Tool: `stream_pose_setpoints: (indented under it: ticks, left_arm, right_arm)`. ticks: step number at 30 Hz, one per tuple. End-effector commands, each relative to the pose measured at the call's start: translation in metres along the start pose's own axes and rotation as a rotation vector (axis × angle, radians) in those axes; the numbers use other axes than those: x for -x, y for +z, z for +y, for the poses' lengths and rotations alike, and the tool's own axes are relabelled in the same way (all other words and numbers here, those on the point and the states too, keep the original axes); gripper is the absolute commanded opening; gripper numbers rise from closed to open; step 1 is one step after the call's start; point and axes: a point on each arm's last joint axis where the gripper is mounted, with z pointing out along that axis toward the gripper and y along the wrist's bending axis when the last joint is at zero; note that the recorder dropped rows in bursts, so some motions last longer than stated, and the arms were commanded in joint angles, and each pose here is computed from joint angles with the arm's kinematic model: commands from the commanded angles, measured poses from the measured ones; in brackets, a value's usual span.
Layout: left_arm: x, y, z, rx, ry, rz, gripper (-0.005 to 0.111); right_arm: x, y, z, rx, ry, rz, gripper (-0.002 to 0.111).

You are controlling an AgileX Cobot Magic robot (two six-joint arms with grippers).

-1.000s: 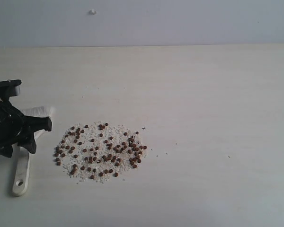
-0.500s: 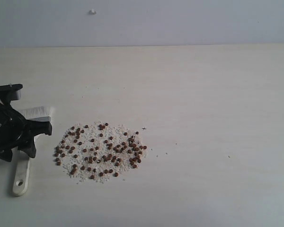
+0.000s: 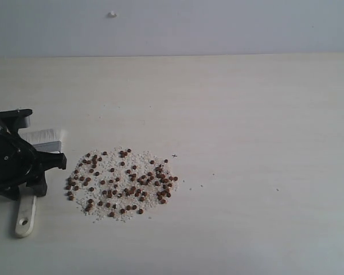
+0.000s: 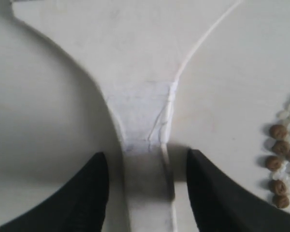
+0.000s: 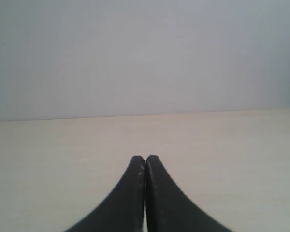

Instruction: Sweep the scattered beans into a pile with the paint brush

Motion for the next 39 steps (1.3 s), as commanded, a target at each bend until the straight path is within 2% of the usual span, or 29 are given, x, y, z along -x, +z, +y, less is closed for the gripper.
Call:
stream_pose_setpoints:
  ticks: [1, 6, 9, 12, 15, 29, 39]
  left_arm:
    - [-0.002, 0.001, -0.002, 0.000, -0.003, 0.007, 0.049]
    - [-0.002, 0.001, -0.002, 0.000, -0.003, 0.007, 0.048]
    - [-0.003, 0.001, -0.001, 0.004, -0.003, 0.017, 0.042]
    - [-0.004, 0.001, -0.001, 0.011, -0.003, 0.033, 0.027]
    - [-0.005, 0.001, 0.000, 0.017, 0.022, 0.050, -0.001]
    - [-0.006, 0.000, 0.001, 0.023, 0.116, 0.062, 0.000]
    - [0.011, -0.014, -0.006, 0.018, 0.154, 0.046, 0.000]
  right_arm:
    - [0.000, 0.000, 0.000, -0.004, -0.001, -0.013, 0.000]
    - [0.000, 0.000, 0.000, -0.004, -0.001, -0.013, 0.000]
    - [0.000, 0.000, 0.000, -0.004, -0.001, -0.013, 0.000]
    - [0.000, 0.000, 0.000, -0.004, -0.001, -0.013, 0.000]
    - [0.000, 0.000, 0.000, -0.004, -0.001, -0.013, 0.000]
    - [0.000, 0.000, 0.000, -0.004, -0.001, -0.013, 0.000]
    - [-0.001, 0.000, 0.000, -0.005, -0.001, -0.006, 0.000]
